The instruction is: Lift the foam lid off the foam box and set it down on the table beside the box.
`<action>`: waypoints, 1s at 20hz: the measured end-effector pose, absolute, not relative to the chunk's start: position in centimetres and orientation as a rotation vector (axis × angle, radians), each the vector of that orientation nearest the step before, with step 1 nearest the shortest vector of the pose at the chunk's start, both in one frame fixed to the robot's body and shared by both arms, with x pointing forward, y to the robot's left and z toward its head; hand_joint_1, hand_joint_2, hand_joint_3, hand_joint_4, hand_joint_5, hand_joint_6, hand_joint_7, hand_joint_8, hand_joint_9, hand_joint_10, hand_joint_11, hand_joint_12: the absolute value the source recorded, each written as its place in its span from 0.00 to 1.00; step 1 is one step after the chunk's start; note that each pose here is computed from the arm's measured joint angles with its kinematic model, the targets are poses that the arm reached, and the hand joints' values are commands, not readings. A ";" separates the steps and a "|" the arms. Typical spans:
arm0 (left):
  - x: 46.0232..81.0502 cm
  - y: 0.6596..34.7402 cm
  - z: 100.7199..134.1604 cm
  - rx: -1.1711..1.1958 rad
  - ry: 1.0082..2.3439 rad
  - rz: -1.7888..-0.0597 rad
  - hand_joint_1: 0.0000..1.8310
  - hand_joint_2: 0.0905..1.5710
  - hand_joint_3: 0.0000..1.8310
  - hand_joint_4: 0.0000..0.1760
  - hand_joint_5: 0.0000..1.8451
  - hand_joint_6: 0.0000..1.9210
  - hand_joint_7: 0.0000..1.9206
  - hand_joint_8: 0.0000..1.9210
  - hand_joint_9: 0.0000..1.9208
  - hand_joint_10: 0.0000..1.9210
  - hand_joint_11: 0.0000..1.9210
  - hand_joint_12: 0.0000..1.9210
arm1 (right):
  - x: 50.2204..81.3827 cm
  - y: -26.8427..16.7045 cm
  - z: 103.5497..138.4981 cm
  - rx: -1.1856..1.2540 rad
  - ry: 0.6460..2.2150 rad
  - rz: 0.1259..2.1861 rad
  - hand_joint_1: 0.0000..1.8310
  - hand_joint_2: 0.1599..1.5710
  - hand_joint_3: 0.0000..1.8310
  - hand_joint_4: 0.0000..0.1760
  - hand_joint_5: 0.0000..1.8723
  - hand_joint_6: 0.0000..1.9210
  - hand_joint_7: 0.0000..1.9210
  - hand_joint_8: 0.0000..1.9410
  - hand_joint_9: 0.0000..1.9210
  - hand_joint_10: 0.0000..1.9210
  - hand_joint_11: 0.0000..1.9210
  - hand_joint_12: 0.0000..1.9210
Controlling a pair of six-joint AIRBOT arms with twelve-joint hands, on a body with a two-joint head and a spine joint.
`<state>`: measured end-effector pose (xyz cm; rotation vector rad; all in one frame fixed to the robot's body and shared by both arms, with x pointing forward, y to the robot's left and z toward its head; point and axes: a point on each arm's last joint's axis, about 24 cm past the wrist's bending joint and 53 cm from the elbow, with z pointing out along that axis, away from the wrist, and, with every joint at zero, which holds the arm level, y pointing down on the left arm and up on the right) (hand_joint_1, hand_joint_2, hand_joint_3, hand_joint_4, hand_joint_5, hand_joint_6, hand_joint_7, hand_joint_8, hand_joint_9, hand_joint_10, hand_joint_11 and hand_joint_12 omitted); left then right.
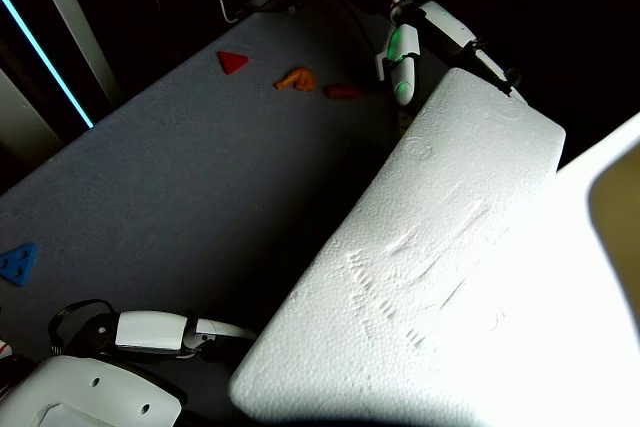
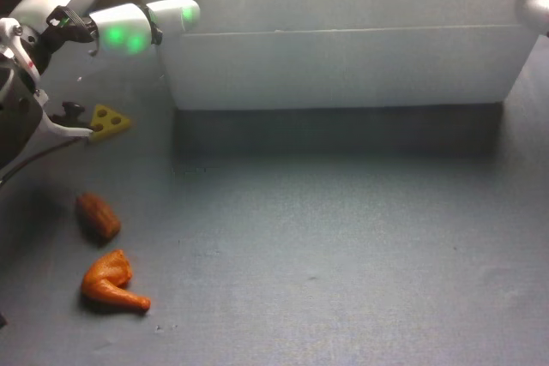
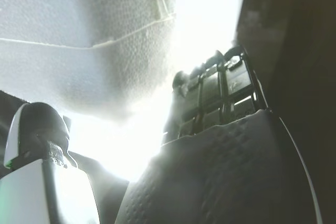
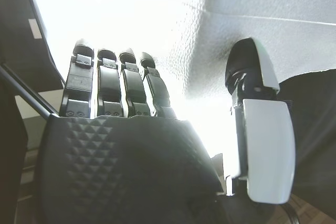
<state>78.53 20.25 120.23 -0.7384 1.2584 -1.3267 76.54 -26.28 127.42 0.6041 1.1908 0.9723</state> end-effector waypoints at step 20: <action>77.8 20.8 121.8 -0.712 1.220 -1.344 0.28 0.64 0.00 0.00 0.13 0.00 0.06 0.00 0.03 0.01 0.01 0.00 | 75.8 -25.4 127.9 0.600 1.167 1.009 0.27 0.74 0.00 0.00 0.03 0.10 0.11 0.00 0.00 0.23 0.00 0.50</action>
